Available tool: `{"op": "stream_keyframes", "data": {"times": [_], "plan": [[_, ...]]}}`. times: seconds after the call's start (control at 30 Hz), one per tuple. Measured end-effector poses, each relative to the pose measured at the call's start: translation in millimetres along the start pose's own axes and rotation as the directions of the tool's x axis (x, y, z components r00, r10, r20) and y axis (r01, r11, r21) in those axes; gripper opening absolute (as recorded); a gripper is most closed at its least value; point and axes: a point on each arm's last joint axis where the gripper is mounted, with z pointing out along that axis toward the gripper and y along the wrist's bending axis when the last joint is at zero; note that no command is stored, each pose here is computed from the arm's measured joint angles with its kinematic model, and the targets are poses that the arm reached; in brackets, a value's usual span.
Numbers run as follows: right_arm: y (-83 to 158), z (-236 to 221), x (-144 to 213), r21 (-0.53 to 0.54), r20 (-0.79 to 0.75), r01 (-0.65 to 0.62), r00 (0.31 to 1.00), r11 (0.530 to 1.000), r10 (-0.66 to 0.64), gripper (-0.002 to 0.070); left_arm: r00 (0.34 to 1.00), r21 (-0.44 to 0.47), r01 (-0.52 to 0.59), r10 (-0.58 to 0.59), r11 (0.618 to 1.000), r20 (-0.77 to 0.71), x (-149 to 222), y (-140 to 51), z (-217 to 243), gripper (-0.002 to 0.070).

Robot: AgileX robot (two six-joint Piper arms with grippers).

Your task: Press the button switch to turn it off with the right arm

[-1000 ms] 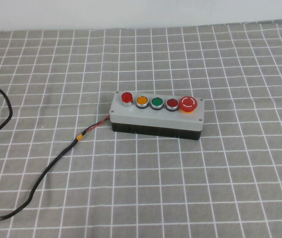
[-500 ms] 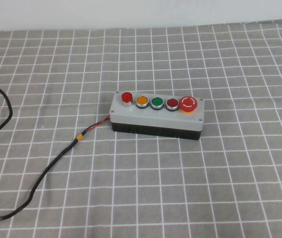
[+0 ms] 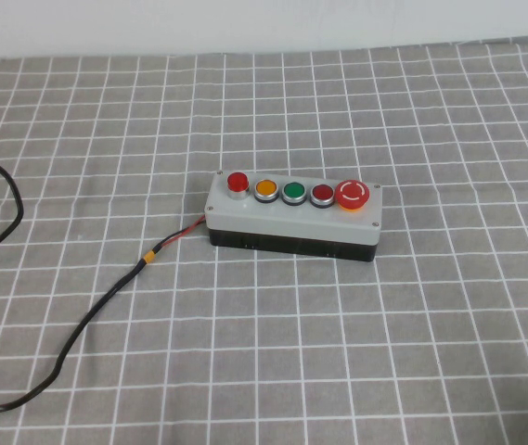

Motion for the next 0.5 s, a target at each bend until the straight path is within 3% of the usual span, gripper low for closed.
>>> {"op": "stream_keyframes", "data": {"times": [0.5], "plan": [[-3.3,4.8,20.1,0.042,-0.080,-0.013,0.997,0.999,0.017,-0.0016,1.000,0.000,0.000,0.000,1.000,0.000,0.0,0.0,0.0,-0.0003]]}}
